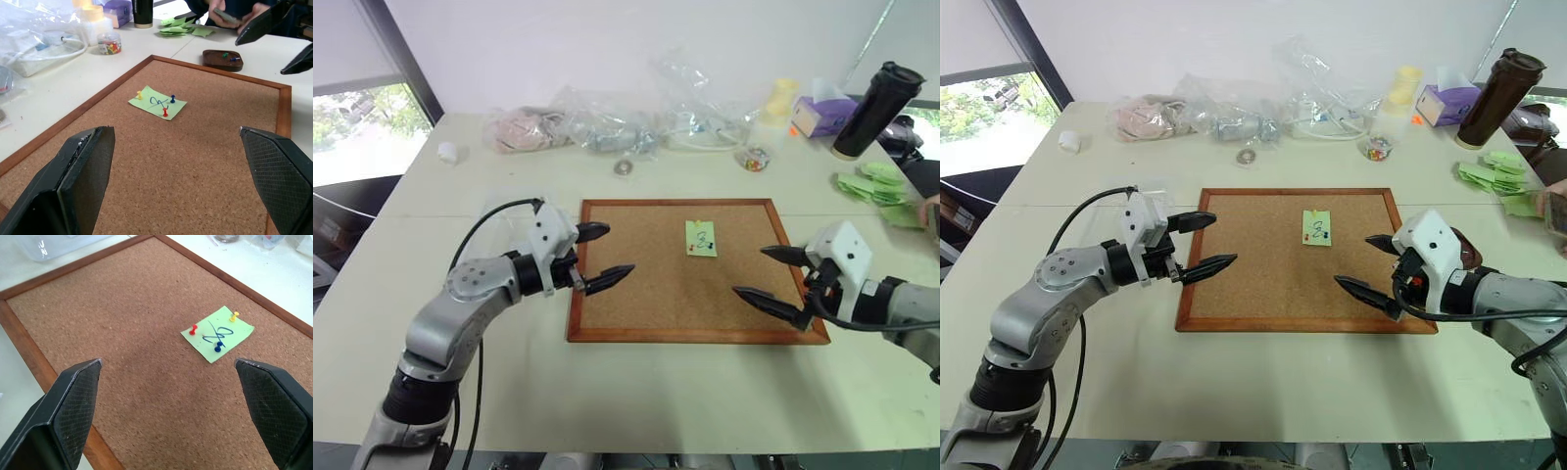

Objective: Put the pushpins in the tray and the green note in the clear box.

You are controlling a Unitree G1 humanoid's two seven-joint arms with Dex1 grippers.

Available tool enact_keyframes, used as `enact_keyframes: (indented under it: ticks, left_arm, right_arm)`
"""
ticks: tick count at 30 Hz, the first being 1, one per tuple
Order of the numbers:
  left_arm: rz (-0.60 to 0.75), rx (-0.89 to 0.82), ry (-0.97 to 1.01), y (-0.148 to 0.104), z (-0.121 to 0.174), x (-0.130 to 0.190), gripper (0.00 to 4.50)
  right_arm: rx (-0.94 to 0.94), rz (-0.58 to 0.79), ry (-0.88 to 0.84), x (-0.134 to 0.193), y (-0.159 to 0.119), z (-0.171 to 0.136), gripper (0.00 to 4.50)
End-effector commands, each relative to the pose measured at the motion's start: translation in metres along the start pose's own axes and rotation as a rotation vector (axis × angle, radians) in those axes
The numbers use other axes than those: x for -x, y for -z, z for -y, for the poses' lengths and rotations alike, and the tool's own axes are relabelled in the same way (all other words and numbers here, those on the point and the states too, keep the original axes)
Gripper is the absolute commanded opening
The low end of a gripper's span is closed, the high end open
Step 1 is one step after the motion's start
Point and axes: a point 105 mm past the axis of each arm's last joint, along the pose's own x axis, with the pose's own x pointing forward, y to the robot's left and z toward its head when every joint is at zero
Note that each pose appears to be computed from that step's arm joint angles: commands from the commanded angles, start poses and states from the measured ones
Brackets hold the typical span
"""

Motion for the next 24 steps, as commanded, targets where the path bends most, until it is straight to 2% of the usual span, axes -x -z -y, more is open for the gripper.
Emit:
enact_keyframes:
  ticks: [1, 24]
  left_arm:
    - [0.026, -0.049, 0.005, -0.0095, 0.0032, 0.0012, 4.46]
    - [0.016, -0.027, 0.019, -0.0066, 0.0060, -0.0047, 4.46]
  right_arm:
    - [0.049, 0.021, 0.013, 0.0016, -0.0075, 0.0038, 4.50]
    - [0.066, 0.033, 0.016, -0.0061, -0.0069, 0.0116, 4.50]
